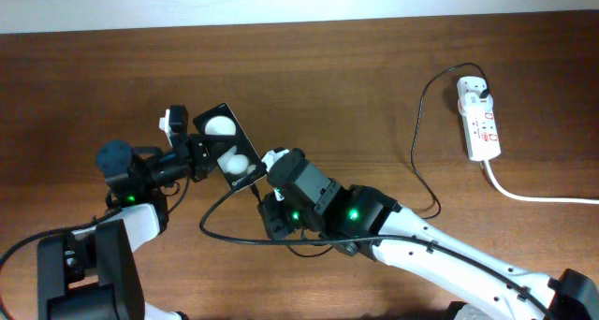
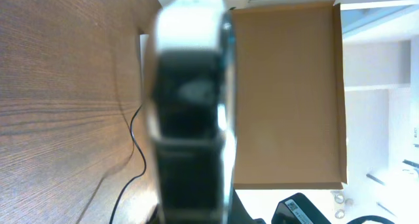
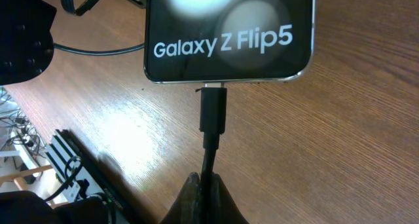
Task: Plug charger to phone and switch on socket
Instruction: 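Push the USB-C plug into the phone's port with the right gripper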
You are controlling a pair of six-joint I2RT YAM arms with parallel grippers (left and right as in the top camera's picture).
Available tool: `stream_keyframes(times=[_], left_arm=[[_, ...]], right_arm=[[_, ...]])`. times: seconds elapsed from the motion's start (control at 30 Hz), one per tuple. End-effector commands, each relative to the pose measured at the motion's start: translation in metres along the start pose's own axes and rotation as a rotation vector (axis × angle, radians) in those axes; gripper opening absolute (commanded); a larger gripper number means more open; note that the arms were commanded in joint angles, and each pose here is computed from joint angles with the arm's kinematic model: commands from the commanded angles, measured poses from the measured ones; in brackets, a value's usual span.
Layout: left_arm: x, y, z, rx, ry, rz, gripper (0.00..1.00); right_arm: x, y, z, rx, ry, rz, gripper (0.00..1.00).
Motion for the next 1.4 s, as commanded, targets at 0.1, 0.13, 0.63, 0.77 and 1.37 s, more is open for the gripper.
stream_keyframes(times=[0.1, 0.13, 0.63, 0.77, 1.37], left_arm=[[-0.008, 0.003, 0.017, 0.136, 0.029, 0.056, 0.00], [-0.008, 0.004, 0.015, 0.125, 0.029, 0.052, 0.00], [-0.006, 0.004, 0.012, 0.093, 0.010, 0.039, 0.00], [-0.008, 0.004, 0.016, 0.129, 0.009, 0.052, 0.00], [-0.019, 0.006, -0.013, -0.082, 0.313, 0.014, 0.00]], right_arm=[[0.002, 0.000, -0.015, -0.091, -0.021, 0.022, 0.17], [0.002, 0.000, -0.015, -0.091, -0.022, 0.022, 0.22], [0.012, 0.021, -0.003, -0.124, -0.113, 0.076, 0.04], [0.023, 0.020, -0.012, -0.176, -0.115, 0.020, 0.04], [0.031, -0.018, -0.013, -0.209, -0.116, -0.021, 0.61]])
Point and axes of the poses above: each gripper's point midway between its finger pads, its own y axis out along the fingers, its own x axis along the line the jaws close on, z = x × y, the point moved 5 cm from there along -y, back along the fingers, and after that the axes turned 15 degrees about y, right-handed, at the moved point
